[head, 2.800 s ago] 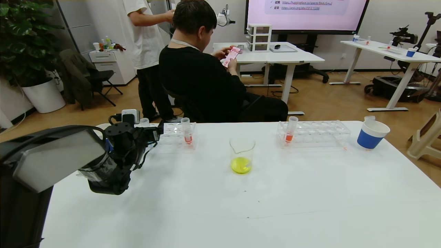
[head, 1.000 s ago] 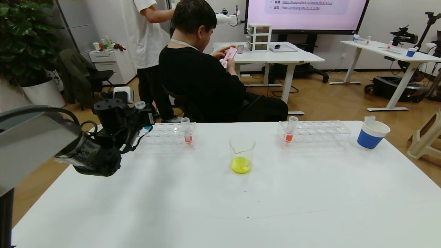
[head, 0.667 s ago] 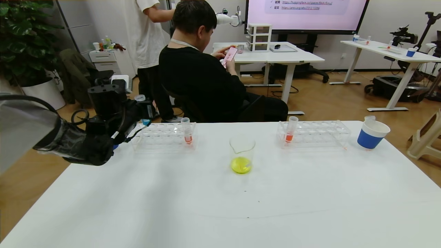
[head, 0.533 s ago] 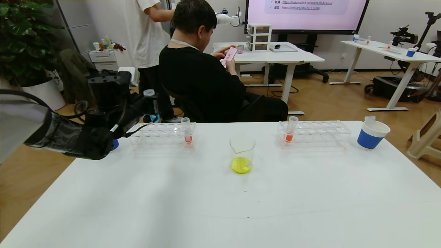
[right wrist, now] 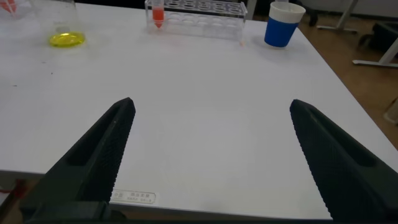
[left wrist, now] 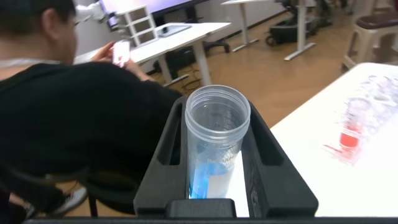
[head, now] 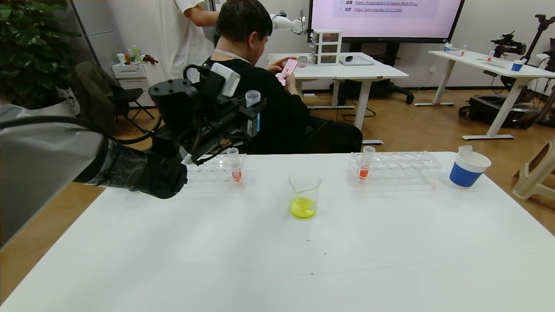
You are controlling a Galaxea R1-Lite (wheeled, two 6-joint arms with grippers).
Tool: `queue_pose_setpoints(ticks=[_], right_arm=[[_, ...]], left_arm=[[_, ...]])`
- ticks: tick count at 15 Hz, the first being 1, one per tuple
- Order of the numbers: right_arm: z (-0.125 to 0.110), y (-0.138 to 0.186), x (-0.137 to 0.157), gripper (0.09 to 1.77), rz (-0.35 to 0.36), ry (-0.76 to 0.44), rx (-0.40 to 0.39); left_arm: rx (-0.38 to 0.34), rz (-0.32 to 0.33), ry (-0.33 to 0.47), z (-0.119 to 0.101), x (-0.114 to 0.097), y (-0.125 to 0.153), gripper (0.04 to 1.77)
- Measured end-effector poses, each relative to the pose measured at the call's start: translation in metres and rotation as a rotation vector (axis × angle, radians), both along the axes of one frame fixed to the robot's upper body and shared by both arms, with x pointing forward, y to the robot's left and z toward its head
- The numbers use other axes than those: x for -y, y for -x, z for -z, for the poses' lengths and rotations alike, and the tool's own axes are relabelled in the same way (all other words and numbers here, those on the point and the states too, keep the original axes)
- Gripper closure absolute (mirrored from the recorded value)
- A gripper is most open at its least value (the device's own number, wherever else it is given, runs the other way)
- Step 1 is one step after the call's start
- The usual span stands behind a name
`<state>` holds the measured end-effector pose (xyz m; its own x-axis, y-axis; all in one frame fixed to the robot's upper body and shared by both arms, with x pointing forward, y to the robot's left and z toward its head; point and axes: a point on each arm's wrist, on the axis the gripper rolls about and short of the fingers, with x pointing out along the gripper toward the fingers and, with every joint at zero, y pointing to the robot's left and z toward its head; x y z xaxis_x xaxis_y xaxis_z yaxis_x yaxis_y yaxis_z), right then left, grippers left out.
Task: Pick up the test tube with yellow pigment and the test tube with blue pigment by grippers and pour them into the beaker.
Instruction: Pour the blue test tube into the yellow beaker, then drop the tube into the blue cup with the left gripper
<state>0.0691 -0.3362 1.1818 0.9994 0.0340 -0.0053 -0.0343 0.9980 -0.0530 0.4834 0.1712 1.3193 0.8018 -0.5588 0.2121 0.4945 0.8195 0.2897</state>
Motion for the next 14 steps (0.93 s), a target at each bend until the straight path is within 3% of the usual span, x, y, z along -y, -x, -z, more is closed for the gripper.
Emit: queue_pose_setpoints(ticks=[6,10,14], right_arm=[[0.0,0.0,0.0,0.12,0.0,0.0,0.0],[0.0,0.0,0.0,0.12,0.0,0.0,0.0],[0.0,0.0,0.0,0.12,0.0,0.0,0.0]], left_arm=[[0.226,0.154,-0.212,0.043,0.043,-0.003,1.31],[0.344,0.222,-0.365,0.063,0.05,-0.009,1.31],[0.45,0.264,-0.448,0.067,0.058,-0.01,1.31]])
